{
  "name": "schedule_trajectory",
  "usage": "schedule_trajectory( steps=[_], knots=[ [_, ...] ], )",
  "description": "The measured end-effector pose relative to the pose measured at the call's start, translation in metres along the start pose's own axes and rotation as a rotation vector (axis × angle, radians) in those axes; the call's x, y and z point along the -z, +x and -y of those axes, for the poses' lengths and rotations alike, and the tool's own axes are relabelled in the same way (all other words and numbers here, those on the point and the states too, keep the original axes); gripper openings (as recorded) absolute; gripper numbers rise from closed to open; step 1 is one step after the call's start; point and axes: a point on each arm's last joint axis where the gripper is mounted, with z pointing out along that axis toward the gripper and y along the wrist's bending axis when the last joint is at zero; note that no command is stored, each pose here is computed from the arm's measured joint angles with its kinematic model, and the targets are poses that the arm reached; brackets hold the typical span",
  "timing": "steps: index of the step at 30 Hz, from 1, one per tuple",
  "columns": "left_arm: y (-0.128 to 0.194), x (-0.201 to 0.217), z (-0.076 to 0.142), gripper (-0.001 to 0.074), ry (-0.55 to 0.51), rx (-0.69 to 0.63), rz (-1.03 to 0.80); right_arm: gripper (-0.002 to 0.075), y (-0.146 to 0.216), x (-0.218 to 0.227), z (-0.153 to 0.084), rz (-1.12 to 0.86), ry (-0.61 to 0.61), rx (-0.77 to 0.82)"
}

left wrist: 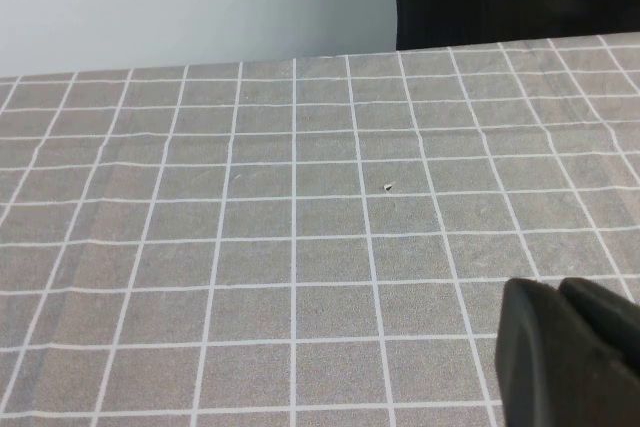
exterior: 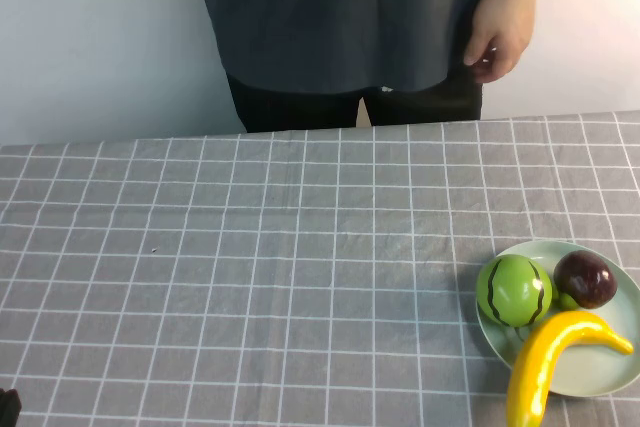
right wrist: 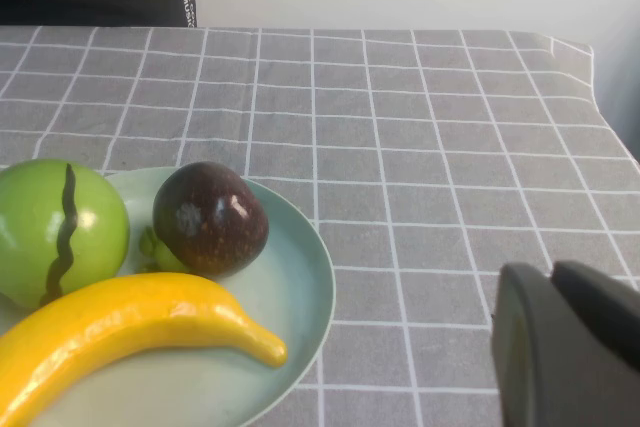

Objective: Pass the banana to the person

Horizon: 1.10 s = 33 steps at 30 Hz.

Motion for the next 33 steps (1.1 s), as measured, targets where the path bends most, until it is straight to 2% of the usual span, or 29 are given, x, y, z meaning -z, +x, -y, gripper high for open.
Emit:
schedule_trajectory(
  steps=[28, 33],
  knots=[
    [0.0000, 0.0000, 0.0000, -0.0004, 0.000, 0.000, 0.000, -0.0006, -0.0002, 0.0000, -0.0001, 0.002, -0.001, -0.004],
    [0.0000, 0.0000, 0.0000, -0.0004, 0.000, 0.000, 0.000, -0.0006, -0.0035, 0.0001, -0.0021, 0.038, -0.025, -0.085]
  ],
)
